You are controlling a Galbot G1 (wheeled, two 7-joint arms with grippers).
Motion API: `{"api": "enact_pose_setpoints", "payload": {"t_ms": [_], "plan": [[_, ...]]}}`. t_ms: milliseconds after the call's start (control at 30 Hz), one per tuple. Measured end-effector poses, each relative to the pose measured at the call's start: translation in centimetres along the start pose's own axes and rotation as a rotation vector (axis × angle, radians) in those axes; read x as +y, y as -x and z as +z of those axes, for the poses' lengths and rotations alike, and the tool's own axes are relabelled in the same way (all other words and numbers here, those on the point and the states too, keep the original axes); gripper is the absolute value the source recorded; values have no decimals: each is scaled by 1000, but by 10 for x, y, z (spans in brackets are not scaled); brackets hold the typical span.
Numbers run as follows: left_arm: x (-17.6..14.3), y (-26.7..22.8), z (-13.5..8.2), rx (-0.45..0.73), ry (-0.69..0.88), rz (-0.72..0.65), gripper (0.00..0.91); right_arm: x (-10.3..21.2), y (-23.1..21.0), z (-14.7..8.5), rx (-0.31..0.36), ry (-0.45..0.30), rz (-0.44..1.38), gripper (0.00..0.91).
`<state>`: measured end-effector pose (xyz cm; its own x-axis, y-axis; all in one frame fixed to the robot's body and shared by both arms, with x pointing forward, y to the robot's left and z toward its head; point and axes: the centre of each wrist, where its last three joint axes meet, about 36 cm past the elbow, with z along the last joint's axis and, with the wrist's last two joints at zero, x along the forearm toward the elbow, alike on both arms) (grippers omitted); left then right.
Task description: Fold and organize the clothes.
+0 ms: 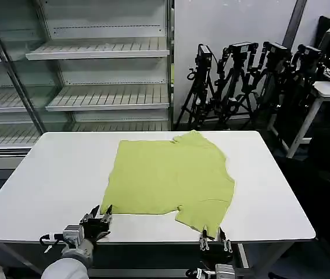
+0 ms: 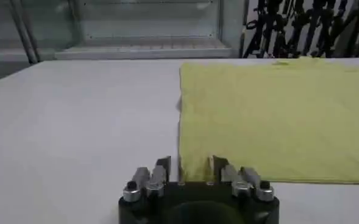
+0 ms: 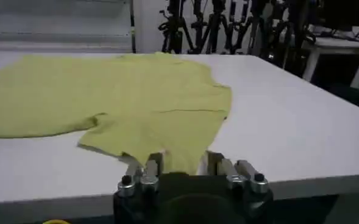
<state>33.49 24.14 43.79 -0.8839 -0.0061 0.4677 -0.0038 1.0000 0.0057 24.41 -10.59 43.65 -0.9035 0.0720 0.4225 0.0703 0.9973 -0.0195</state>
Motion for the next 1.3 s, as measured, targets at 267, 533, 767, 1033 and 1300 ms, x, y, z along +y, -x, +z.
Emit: {"api": "enact_pose_setpoints", "payload": {"t_ms": [267, 533, 767, 1033, 1300], "plan": [[0, -8, -1, 1, -19, 7, 20, -4, -9, -6, -44, 14, -17, 0], [-2, -26, -6, -19, -35, 19, 20, -12, -25, -15, -111, 28, -39, 0], [-4, -48, -16, -56, -53, 29, 20, -20, -45, -26, -177, 42, -61, 0], [-4, -77, -34, -119, -68, 37, 20, -34, -54, -40, -270, 75, -77, 0], [3, -80, -45, -150, -85, 53, 20, -51, -39, -47, -328, 81, -76, 0]]}}
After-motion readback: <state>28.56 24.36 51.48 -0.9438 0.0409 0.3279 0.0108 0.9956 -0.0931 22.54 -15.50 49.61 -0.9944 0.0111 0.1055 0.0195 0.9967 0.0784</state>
